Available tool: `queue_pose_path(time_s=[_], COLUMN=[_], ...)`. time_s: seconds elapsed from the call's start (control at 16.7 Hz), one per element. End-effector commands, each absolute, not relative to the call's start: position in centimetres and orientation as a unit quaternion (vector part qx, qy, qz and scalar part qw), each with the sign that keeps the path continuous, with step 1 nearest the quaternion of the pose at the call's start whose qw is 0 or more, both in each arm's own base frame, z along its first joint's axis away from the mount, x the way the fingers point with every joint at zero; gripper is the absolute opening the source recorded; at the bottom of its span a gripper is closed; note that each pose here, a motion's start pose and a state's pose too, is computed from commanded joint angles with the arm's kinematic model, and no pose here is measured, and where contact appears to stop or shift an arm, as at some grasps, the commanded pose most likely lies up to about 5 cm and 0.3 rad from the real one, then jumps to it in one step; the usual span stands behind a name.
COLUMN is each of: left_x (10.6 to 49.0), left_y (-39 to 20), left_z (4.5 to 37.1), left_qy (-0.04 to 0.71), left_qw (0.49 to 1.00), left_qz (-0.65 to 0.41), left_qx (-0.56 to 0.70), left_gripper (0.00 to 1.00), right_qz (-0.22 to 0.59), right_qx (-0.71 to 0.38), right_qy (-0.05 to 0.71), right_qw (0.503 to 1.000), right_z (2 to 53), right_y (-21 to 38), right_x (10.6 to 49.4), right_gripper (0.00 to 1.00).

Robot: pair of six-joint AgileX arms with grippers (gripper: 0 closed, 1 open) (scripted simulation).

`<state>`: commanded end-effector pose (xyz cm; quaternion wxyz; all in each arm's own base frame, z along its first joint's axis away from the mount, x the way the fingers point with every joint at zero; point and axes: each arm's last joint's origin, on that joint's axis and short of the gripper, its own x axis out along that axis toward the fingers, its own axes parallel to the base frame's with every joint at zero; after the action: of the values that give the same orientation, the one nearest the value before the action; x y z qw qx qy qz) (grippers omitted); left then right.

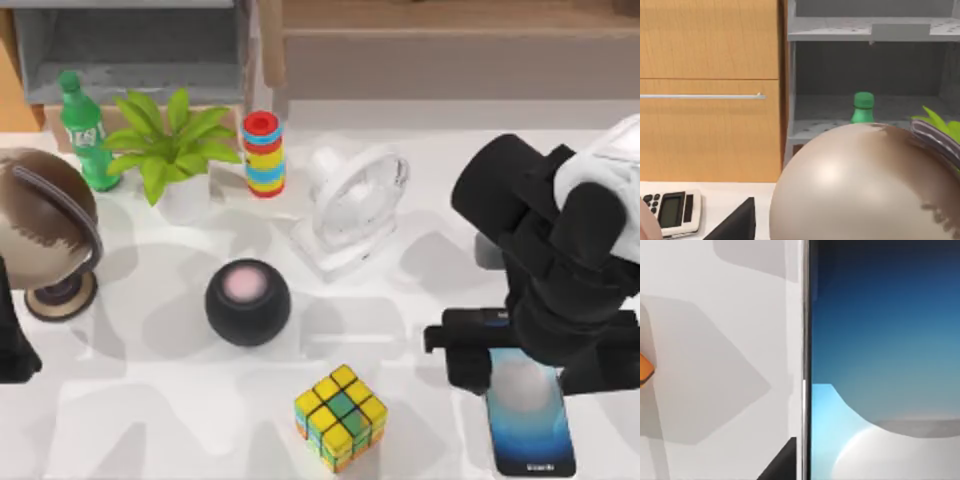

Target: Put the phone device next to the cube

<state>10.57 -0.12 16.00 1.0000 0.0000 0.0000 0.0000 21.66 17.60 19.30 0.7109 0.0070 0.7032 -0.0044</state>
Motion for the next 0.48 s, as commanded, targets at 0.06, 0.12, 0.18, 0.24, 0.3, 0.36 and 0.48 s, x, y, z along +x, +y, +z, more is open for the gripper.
queue_pose_path(time_s=[0.06,0.12,0.18,0.24,0.3,0.36,0.48], left_x=[10.57,10.57,10.57,10.57,10.57,10.57,10.57], left_y=[-0.12,-0.12,-0.12,-0.12,-0.12,-0.12,-0.12], left_z=[16.0,16.0,16.0,16.0,16.0,16.0,16.0], left_qy=[0.0,0.0,0.0,0.0,0.0,0.0,0.0], left_qw=[1.0,1.0,1.0,1.0,1.0,1.0,1.0], left_qz=[0.0,0.0,0.0,0.0,0.0,0.0,0.0], left_qx=[0.0,0.0,0.0,0.0,0.0,0.0,0.0], left_gripper=[1.0,1.0,1.0,1.0,1.0,1.0,1.0], right_qz=[-0.004,-0.002,0.0,0.002,0.005,0.008,0.017], right_qx=[0.008,0.009,0.011,0.013,0.016,0.019,0.027], right_qy=[0.703,0.704,0.705,0.706,0.708,0.71,0.715], right_qw=[0.711,0.71,0.709,0.708,0.706,0.704,0.698], right_z=[19.26,19.21,19.13,19.03,18.91,18.77,18.44], right_y=[17.62,17.66,17.72,17.78,17.85,17.93,18.09], right_x=[21.67,21.67,21.68,21.68,21.67,21.66,21.63], right_gripper=[0.0,0.0,0.0,0.0,0.0,0.0,0.0])
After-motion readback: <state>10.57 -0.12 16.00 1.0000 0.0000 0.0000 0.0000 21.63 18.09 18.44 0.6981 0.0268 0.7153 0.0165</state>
